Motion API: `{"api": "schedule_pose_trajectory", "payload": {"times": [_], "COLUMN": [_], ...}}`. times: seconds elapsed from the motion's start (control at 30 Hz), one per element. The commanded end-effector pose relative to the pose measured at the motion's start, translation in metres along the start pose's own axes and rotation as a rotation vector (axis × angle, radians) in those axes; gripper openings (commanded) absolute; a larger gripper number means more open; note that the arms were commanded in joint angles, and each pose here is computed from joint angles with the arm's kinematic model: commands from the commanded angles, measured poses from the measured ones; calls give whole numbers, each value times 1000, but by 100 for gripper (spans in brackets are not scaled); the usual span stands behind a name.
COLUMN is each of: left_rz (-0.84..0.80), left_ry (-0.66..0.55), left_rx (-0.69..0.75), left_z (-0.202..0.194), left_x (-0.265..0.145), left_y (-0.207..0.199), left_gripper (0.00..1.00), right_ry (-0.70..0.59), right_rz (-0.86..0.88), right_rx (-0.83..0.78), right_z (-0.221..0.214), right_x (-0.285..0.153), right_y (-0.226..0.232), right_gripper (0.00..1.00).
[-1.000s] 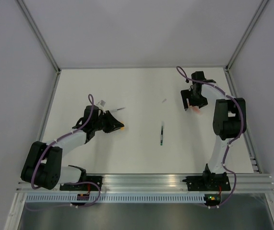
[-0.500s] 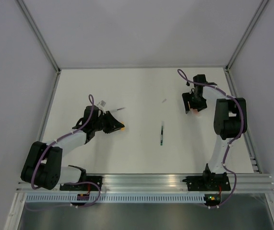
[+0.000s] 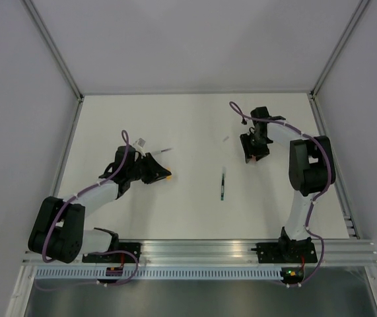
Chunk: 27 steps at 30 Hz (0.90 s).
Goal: Insert the pens into the pen caps
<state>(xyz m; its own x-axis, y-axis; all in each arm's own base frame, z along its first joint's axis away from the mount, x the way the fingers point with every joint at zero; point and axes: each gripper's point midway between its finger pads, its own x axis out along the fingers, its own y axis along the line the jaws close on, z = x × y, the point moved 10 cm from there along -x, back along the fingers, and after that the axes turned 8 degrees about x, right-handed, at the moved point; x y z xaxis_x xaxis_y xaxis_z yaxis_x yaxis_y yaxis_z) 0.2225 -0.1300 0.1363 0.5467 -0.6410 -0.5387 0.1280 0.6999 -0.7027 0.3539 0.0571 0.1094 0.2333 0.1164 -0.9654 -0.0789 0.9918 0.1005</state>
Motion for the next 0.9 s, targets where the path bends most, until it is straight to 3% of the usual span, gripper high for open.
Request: {"api": "schedule_pose_trajectory", "payload": {"times": [0.0,0.13,0.23,0.37,0.4,0.53,0.73,0.87], "left_rz": [-54,-56,-61,-62,-69,-132,-180,-225], "left_ry": [-15,-15,-13,-13,-8,3,-12,-50], "left_rx": [38,38,36,35,35,71,107,143], "left_z": [1,1,1,1,0,2,0,1], "left_x": [-3,-3,-3,-3,-3,-5,-10,-17], "left_y": [-6,-6,-7,-7,-7,-12,-17,-22], "left_gripper": [2,2,2,2,2,2,2,2], "right_ry": [81,88,74,75,71,13,-180,-259], "right_rz": [9,-84,-111,-127,-124,-38,30,93], "right_rx": [35,112,150,190,191,202,210,222], "right_z": [-22,-21,-18,-22,-22,-22,-21,-43], "right_x": [6,19,25,33,34,33,-1,-13], "right_y": [7,3,2,3,5,17,48,57], "right_gripper": [55,53,45,26,17,2,0,0]}}
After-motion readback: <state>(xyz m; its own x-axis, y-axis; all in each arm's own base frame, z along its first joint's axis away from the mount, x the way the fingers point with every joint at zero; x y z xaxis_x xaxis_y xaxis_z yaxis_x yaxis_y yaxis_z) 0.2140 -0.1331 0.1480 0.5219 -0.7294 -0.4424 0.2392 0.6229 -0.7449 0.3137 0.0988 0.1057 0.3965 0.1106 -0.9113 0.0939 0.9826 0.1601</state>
